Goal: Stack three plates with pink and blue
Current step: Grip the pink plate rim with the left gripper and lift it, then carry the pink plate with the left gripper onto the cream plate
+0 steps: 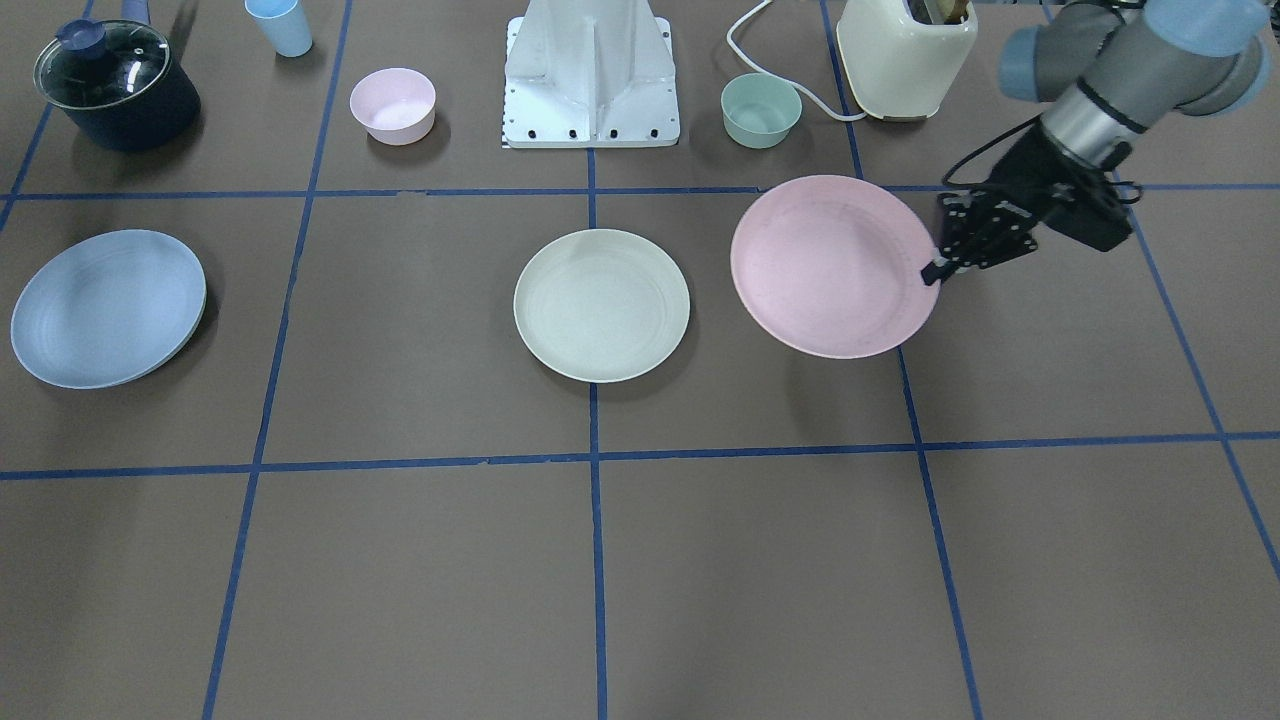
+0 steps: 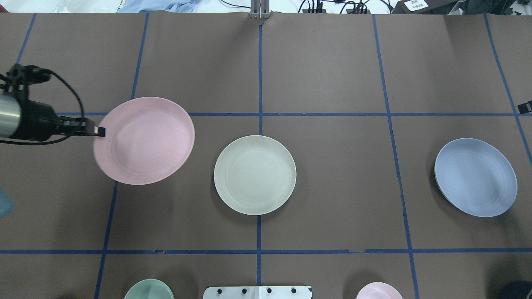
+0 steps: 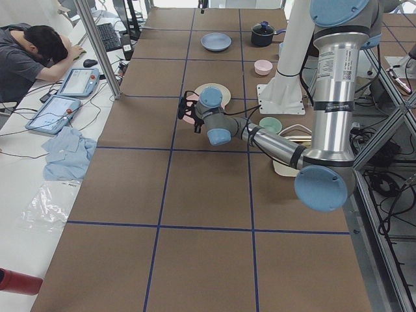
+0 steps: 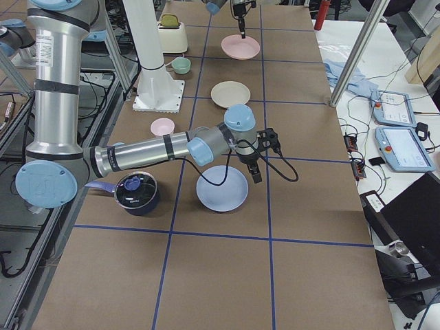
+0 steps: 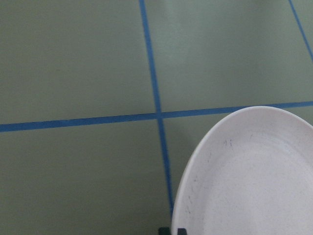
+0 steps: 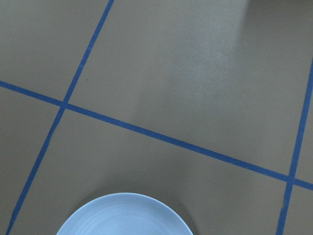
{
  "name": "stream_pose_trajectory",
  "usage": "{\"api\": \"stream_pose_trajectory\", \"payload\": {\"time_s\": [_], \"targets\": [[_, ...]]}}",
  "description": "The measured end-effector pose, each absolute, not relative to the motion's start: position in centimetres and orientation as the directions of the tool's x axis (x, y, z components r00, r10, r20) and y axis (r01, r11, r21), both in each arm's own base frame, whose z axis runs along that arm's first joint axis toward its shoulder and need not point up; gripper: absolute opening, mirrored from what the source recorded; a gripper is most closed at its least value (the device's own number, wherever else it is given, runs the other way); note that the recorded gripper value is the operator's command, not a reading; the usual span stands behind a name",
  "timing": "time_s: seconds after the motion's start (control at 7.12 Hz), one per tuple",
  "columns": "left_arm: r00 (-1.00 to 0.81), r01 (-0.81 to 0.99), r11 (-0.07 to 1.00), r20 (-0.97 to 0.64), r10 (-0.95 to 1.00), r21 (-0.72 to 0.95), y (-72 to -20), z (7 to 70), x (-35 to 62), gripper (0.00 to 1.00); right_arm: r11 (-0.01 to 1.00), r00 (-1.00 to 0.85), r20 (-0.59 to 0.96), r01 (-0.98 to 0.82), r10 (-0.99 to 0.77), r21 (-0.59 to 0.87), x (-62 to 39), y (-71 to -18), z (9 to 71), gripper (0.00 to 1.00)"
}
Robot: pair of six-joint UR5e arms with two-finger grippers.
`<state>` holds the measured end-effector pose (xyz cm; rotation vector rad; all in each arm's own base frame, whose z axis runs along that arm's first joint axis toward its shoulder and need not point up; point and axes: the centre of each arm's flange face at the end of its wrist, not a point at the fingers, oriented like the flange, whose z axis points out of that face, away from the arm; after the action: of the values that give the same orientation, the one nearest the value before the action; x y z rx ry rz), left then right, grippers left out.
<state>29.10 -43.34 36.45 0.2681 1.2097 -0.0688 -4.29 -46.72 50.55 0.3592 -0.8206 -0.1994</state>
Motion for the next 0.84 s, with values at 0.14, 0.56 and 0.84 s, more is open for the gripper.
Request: {"api": "stream_pose_trajectory", "payload": {"time_s": [0.14, 0.56, 0.84], "targets": [[0.351, 0.198, 0.973, -0.935, 0.040, 0.116, -43.0, 32.4, 34.7, 0.00, 0.921, 0.668, 0.677, 0.035, -0.310, 0.387, -4.3, -46.7, 50.5, 1.00], [0.356, 0.215, 0.977, -0.932, -0.064, 0.015, -40.6, 27.0, 47.9, 0.00, 0.922, 0.668, 0.677, 0.034, -0.308, 0.386, -4.3, -46.7, 50.6, 1.00], [0.364, 0.214, 0.977, -0.928, -0.074, 0.006, -39.6, 26.7, 50.7, 0.99, 0.922, 0.668, 0.677, 0.034, -0.308, 0.385, -4.3, -46.7, 50.6, 1.00]]}}
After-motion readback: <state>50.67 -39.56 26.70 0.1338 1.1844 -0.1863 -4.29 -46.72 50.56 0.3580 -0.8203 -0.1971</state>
